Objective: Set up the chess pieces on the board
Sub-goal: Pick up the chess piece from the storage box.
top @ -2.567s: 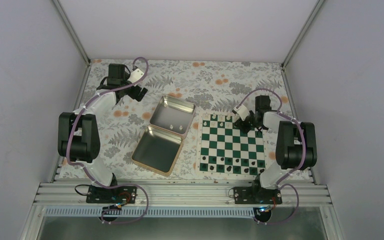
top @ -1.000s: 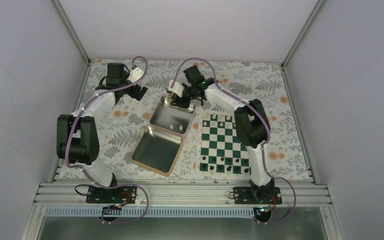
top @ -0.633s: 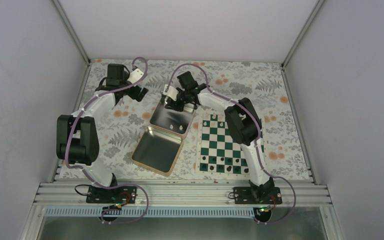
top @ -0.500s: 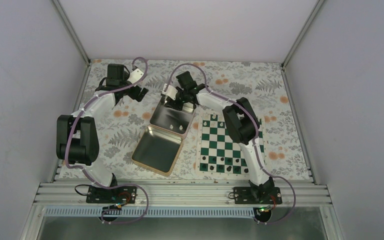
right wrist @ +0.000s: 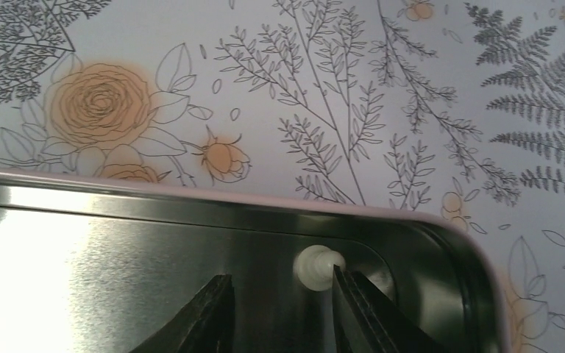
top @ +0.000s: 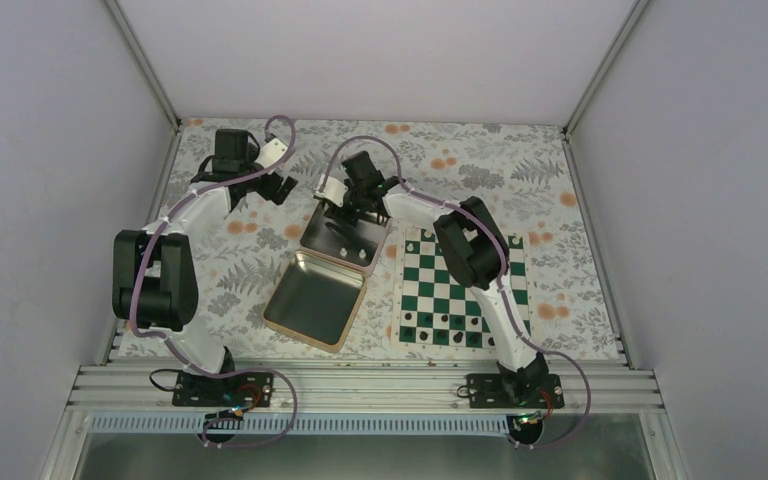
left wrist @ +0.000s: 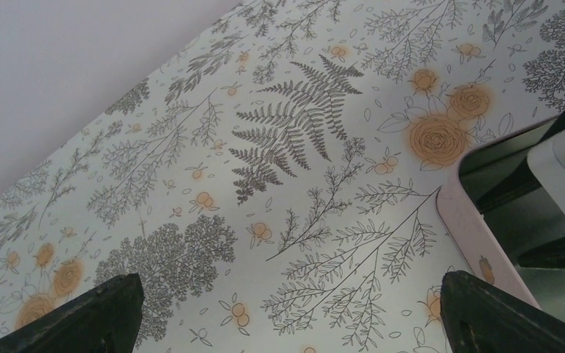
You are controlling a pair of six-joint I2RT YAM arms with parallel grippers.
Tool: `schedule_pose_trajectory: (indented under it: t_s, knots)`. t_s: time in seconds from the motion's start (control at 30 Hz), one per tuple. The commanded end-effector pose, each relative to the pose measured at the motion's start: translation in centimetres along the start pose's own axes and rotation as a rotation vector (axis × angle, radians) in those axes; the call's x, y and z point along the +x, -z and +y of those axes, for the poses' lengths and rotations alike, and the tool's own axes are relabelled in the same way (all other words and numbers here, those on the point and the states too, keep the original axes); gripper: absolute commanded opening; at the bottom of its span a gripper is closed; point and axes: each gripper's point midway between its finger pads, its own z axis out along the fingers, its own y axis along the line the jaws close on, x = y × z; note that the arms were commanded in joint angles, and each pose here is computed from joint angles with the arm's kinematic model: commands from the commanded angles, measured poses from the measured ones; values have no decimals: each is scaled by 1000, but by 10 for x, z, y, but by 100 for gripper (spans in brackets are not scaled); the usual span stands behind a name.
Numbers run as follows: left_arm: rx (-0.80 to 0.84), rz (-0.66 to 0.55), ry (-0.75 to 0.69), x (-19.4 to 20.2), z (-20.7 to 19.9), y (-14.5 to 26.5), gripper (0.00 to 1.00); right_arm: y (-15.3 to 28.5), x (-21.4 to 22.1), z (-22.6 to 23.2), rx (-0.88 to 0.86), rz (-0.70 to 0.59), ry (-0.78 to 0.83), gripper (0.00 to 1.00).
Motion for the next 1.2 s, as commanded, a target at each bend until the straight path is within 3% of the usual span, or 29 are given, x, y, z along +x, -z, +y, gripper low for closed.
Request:
schedule_pose_trajectory:
  t_s: [0.0, 0.9, 1.07, 1.17]
  knots:
    - [11, -39, 1, -9, -2, 5, 100, -5, -3, -7, 50, -8, 15, 37]
    - [37, -51, 8, -9, -5, 6, 100, -28, 2, -9, 117, -4, 14, 37]
    - [35, -52, 10, -9, -4, 7, 100, -29, 0, -10, 119, -15, 15, 31]
    - [36, -52, 11, -9, -4, 7, 100, -27, -3, -10, 117, -18, 16, 21]
